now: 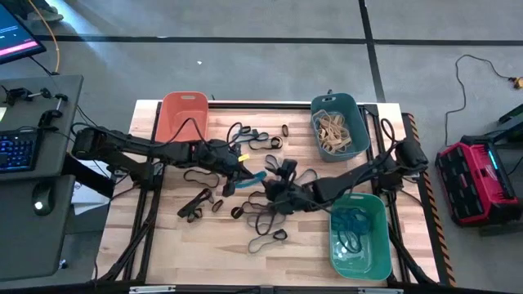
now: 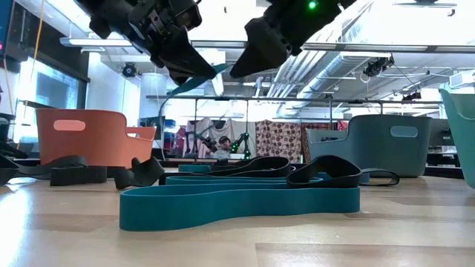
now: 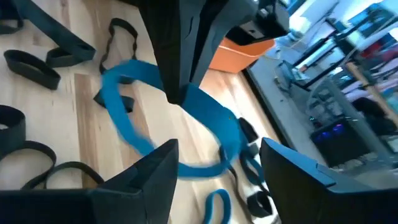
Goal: Sort rubber bands into baskets
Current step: Put the blue rubber band into the green bin
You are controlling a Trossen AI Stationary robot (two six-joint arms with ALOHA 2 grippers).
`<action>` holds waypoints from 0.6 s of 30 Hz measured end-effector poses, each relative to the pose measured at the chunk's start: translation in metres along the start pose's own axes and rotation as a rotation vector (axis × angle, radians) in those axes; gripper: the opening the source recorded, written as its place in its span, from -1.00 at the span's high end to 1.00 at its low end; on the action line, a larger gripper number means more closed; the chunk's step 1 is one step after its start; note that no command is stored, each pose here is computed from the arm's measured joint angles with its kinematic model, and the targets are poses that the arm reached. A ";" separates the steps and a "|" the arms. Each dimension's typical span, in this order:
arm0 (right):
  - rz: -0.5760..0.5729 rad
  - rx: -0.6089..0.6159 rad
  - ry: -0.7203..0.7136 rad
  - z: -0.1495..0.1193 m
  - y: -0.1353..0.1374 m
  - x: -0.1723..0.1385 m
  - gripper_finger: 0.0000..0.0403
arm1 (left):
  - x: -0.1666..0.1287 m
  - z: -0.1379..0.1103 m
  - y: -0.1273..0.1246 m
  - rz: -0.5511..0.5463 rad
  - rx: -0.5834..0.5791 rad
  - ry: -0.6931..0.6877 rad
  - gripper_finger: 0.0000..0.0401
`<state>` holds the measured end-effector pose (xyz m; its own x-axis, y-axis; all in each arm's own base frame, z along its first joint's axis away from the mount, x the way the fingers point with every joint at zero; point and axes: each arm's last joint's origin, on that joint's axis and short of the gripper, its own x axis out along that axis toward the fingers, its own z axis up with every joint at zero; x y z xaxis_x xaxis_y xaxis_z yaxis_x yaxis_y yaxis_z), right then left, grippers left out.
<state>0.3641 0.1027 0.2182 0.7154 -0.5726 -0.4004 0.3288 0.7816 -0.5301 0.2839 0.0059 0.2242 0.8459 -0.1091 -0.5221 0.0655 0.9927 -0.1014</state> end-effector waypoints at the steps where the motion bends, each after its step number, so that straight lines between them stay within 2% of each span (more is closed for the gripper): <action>1: -0.017 -0.005 -0.002 0.000 0.002 -0.003 -0.07 | 0.000 0.000 0.000 0.000 0.000 0.000 1.00; 6: -0.054 -0.014 -0.009 0.000 0.004 -0.008 -0.07 | 0.000 0.002 -0.001 -0.013 -0.010 -0.017 1.00; 14: -0.064 -0.032 0.010 0.000 -0.005 0.003 -0.07 | 0.001 0.002 -0.014 -0.053 0.001 -0.017 1.00; 18: 0.035 -0.042 0.011 -0.001 -0.008 0.011 -0.06 | 0.002 0.003 -0.017 -0.064 0.000 -0.032 1.00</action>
<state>0.3687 0.0903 0.2177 0.7188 -0.5482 -0.4275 0.2775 0.7901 -0.5466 0.2857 -0.0111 0.2276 0.8565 -0.1712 -0.4869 0.1205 0.9837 -0.1338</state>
